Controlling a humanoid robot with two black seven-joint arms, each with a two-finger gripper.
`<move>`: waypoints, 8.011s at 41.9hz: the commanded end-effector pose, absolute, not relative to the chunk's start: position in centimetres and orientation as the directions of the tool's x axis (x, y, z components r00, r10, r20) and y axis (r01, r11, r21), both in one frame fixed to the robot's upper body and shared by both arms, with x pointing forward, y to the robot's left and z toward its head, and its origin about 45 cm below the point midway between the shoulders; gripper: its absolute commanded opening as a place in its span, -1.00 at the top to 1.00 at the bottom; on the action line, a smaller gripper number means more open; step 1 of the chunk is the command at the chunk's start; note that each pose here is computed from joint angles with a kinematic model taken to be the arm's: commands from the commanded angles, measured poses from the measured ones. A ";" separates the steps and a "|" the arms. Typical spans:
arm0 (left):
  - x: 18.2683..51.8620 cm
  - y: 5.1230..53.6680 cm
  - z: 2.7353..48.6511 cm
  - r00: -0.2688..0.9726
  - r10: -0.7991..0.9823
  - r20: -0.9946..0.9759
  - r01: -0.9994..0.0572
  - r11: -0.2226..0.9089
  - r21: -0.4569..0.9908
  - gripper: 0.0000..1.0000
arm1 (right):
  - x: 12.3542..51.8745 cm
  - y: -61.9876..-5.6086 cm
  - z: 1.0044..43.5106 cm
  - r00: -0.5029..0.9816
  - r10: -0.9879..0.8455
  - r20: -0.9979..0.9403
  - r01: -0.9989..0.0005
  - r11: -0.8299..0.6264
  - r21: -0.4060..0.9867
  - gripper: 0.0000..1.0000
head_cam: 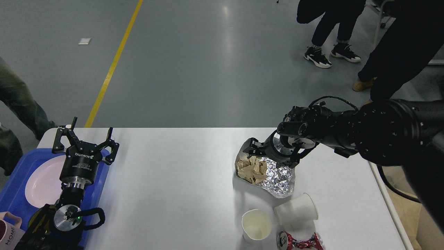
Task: Tidy desktop
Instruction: 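Move the right gripper back over the foil and lower it, then grasp the remaining paper scraps on the foil with the right gripper, then carry the paper scraps to the white bin and release them, then raise the right gripper out of the bin and move over the foil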
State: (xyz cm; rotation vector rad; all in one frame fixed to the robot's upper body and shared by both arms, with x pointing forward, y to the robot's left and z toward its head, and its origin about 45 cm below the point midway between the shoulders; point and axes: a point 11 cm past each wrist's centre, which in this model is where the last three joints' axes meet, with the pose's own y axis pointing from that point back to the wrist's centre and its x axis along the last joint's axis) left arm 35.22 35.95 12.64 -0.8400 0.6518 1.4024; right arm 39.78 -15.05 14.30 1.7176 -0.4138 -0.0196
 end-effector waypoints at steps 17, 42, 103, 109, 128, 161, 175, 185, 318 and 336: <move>35.3 35.9 12.7 0.084 0.573 -0.816 -0.993 -0.025 -0.120 -0.94 | 39.4 -15.3 9.3 0.882 -0.395 0.258 -0.335 -0.141 0.932 -1.00; 35.3 35.9 12.7 0.084 0.573 -0.816 -0.993 -0.025 -0.120 -0.94 | 38.6 -15.7 6.4 0.838 -0.479 0.261 -0.368 -0.143 0.919 -1.00; 35.3 35.9 12.7 0.084 0.573 -0.816 -0.993 -0.025 -0.120 -0.94 | 39.9 -19.5 17.4 0.885 -0.425 0.192 -0.261 -0.111 0.959 1.00; 35.3 35.9 12.7 0.084 0.573 -0.816 -0.993 -0.025 -0.120 -0.94 | 38.9 -19.3 24.4 0.945 -0.268 0.189 -0.212 -0.060 0.975 1.00; 35.3 35.9 12.7 0.084 0.573 -0.816 -0.993 -0.025 -0.120 -0.94 | 32.6 -20.7 33.3 0.995 0.003 0.100 -0.100 0.043 0.994 1.00; 35.2 36.0 12.6 0.083 0.573 -0.816 -0.993 -0.025 -0.118 -0.94 | 33.0 -50.2 24.0 0.745 -0.604 0.283 -0.155 0.257 0.954 1.00; 35.2 36.0 12.6 0.083 0.573 -0.816 -0.993 -0.025 -0.118 -0.94 | 28.7 -56.8 11.2 0.548 -0.678 0.490 -0.217 0.450 0.866 1.00; 35.2 36.0 12.6 0.083 0.573 -0.816 -0.993 -0.025 -0.118 -0.94 | 25.7 -57.1 5.4 0.515 -0.575 0.636 -0.262 0.600 0.756 1.00; 35.2 36.0 12.6 0.083 0.573 -0.816 -0.993 -0.025 -0.118 -0.94 | 32.1 -18.3 42.1 0.972 0.190 0.138 -0.160 0.106 0.981 -1.00; 35.2 36.0 12.6 0.083 0.573 -0.816 -0.993 -0.025 -0.118 -0.94 | 34.0 -16.5 39.3 0.952 0.217 0.216 -0.234 0.061 0.970 -1.00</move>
